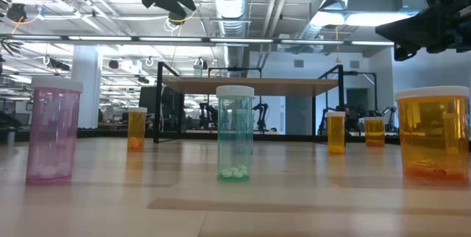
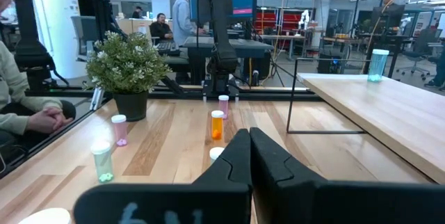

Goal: Pick and place medicine bottles onto shelf by color
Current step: Put the top large orange pill bottle on the shelf

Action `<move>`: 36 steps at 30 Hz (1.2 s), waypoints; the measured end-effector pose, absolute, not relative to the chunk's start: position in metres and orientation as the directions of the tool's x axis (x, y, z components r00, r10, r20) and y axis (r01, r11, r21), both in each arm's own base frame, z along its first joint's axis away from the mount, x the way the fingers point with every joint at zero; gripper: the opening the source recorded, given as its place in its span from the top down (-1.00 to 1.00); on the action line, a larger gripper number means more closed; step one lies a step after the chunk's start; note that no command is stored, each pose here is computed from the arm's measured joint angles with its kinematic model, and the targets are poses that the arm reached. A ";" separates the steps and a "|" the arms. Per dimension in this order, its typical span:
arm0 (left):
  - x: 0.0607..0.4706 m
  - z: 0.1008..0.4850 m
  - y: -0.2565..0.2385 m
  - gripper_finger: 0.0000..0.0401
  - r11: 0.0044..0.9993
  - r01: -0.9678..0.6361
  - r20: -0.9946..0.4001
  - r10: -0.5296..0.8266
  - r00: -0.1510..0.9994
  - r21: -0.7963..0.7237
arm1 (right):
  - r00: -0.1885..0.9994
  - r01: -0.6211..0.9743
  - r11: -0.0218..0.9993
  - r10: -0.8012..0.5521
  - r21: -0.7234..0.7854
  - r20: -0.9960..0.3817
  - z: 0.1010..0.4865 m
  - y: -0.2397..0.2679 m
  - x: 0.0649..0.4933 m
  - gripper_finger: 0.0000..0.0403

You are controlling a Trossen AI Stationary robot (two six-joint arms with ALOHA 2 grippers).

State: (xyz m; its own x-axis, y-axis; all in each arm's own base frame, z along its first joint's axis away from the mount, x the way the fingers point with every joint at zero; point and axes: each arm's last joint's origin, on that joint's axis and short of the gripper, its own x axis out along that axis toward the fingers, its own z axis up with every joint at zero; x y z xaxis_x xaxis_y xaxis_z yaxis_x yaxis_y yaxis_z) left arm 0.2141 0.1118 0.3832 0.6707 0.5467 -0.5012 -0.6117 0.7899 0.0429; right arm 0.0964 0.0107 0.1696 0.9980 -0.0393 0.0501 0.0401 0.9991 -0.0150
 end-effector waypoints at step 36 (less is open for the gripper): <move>0.172 0.260 -0.007 -0.12 0.934 -0.292 -0.065 0.285 0.956 -0.207 | 0.998 0.040 0.999 -0.039 -0.015 0.050 0.170 0.011 0.096 0.94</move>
State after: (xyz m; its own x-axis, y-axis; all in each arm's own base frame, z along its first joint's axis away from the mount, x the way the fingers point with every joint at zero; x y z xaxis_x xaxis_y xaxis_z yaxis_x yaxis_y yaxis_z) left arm 0.1723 -0.0073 0.2599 0.9563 0.2850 -0.0652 -0.2923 0.9335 -0.2074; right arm 0.0964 0.0107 0.1695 0.9980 -0.0391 0.0499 0.0399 0.9991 -0.0153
